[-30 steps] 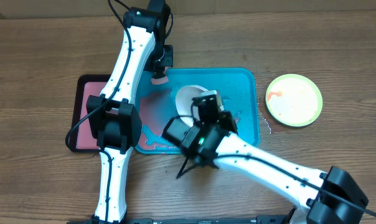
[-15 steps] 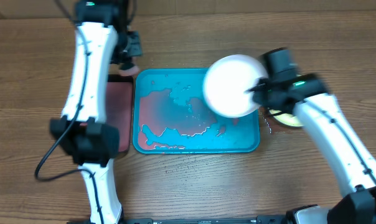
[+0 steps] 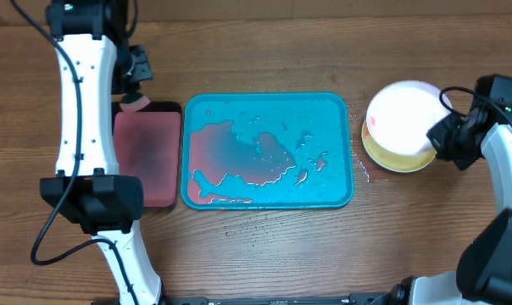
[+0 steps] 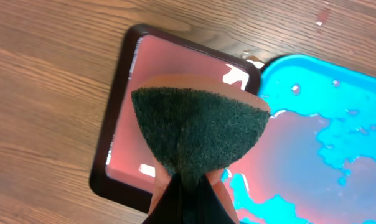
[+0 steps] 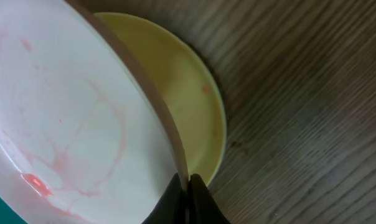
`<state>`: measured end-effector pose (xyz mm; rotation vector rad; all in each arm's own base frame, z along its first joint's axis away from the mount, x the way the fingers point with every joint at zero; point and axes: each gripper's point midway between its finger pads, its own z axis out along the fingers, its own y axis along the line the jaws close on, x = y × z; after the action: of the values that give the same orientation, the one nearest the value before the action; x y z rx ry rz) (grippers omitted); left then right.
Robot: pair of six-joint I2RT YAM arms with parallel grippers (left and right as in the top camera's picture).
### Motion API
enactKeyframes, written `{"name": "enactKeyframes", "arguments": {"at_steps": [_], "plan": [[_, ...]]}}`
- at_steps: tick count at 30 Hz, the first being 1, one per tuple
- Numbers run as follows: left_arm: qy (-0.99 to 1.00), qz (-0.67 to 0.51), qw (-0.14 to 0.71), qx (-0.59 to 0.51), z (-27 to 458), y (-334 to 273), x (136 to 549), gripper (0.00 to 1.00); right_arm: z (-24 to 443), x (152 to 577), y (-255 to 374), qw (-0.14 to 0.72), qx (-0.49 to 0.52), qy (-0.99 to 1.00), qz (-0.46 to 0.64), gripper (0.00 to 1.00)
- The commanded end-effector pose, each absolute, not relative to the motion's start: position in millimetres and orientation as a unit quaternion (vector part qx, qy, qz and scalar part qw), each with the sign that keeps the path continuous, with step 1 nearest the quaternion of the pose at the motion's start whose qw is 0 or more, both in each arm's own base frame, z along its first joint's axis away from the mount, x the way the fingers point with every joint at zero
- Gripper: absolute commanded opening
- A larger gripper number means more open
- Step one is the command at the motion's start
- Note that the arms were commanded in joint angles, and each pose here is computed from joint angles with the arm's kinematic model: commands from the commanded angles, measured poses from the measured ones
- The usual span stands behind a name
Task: Clean dirty plates on tray and stack at the side
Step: 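Lift the white plate with the right gripper and lower it onto the stack, then place the sponge in the pink holder with the left gripper and release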
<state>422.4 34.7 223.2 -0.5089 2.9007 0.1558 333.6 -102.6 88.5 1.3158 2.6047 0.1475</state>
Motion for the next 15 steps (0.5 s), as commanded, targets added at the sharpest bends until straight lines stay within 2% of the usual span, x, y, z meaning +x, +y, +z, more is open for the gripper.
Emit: {"name": "enactKeyframes", "arguments": {"at_steps": [1, 4, 5, 6, 9, 10, 15], "plan": [[0.980, 0.050, 0.093, -0.166, 223.0, 38.6, 421.0, 0.04, 67.2, 329.0, -98.7, 0.082, 0.442, 0.891, 0.056, 0.04], [0.980, 0.050, 0.101, -0.164, 229.8, 42.7, 418.5, 0.04, 52.2, 327.6, -98.0, 0.066, 0.443, 0.892, 0.053, 0.04], [0.979, 0.049, 0.106, -0.165, 233.9, 42.8, 417.3, 0.04, 48.8, 327.1, -97.6, 0.061, 0.443, 0.893, 0.053, 0.08], [0.979, 0.049, 0.113, -0.165, 239.3, 43.1, 415.6, 0.04, 46.7, 326.1, -97.3, 0.056, 0.443, 0.893, 0.052, 0.17], [0.976, 0.047, 0.136, -0.166, 259.9, 42.9, 404.8, 0.04, 44.7, 322.0, -93.6, 0.043, 0.441, 0.895, 0.057, 0.54], [0.974, 0.049, 0.142, -0.167, 266.4, 43.7, 399.8, 0.04, 46.5, 322.5, -91.0, 0.042, 0.440, 0.895, 0.064, 0.60], [0.971, 0.071, 0.139, -0.181, 275.7, 49.6, 368.2, 0.04, 74.4, 335.0, -79.2, 0.053, 0.415, 0.902, 0.106, 0.68]]}}
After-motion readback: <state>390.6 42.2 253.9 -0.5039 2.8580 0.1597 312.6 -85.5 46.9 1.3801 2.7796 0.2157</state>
